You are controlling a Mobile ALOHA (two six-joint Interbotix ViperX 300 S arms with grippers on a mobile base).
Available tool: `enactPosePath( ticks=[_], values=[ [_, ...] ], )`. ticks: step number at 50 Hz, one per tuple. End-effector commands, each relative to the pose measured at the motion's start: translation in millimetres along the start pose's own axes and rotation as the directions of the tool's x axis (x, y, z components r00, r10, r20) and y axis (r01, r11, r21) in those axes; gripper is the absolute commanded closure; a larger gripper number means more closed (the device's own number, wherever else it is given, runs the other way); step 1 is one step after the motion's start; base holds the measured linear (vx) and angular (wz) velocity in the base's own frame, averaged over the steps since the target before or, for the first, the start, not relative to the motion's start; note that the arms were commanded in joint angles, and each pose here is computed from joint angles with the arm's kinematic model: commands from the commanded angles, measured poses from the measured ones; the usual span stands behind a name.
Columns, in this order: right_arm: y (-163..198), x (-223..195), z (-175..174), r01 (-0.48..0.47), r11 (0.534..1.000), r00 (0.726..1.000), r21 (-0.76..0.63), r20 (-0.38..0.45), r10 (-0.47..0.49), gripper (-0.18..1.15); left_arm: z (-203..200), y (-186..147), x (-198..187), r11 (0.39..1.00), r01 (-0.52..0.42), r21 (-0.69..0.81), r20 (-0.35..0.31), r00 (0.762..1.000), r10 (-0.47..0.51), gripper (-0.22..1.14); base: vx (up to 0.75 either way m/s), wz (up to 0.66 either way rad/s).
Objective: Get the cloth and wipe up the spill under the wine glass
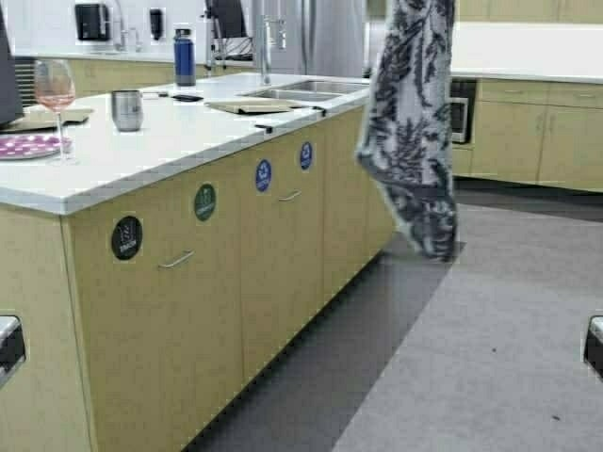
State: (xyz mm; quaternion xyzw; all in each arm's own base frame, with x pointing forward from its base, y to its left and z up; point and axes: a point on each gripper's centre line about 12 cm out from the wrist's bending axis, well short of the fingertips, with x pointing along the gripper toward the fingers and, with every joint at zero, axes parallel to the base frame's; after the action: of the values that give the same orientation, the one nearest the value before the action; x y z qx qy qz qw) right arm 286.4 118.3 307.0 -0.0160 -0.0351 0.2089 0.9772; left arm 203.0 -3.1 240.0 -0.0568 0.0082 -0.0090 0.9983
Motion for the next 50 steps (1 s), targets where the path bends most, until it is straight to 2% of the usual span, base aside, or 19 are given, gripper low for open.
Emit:
enactPosePath(
  ticks=[1,13,18,26,50],
  values=[
    [0,1,10,0.0,1.0,0.999,-0.001,0.037,0.0,0.91,5,0,20,1.0,0.0,0.002,0.0,1.0,0.0,0.89,0.13,0.1],
    [1,0,7,-0.002,1.0,1.0,-0.001,0.029,0.002,0.91,-13,2,49,1.0,-0.006,-0.008,-0.066,0.998,0.006,0.89,0.17,0.11],
    [1,0,6,-0.002,1.0,1.0,-0.001,0.028,0.002,0.91,-16,0,54,1.0,0.004,-0.011,-0.059,0.998,-0.005,0.89,0.21,0.08],
    [1,0,7,-0.002,1.0,1.0,0.002,0.031,0.002,0.91,-20,-3,54,1.0,0.017,-0.009,-0.061,0.998,-0.018,0.89,0.23,0.07],
    [1,0,10,-0.003,1.0,0.999,0.004,0.052,0.003,0.91,-38,-13,59,0.998,0.055,-0.01,-0.128,0.99,-0.056,0.89,0.21,0.09]
  ],
)
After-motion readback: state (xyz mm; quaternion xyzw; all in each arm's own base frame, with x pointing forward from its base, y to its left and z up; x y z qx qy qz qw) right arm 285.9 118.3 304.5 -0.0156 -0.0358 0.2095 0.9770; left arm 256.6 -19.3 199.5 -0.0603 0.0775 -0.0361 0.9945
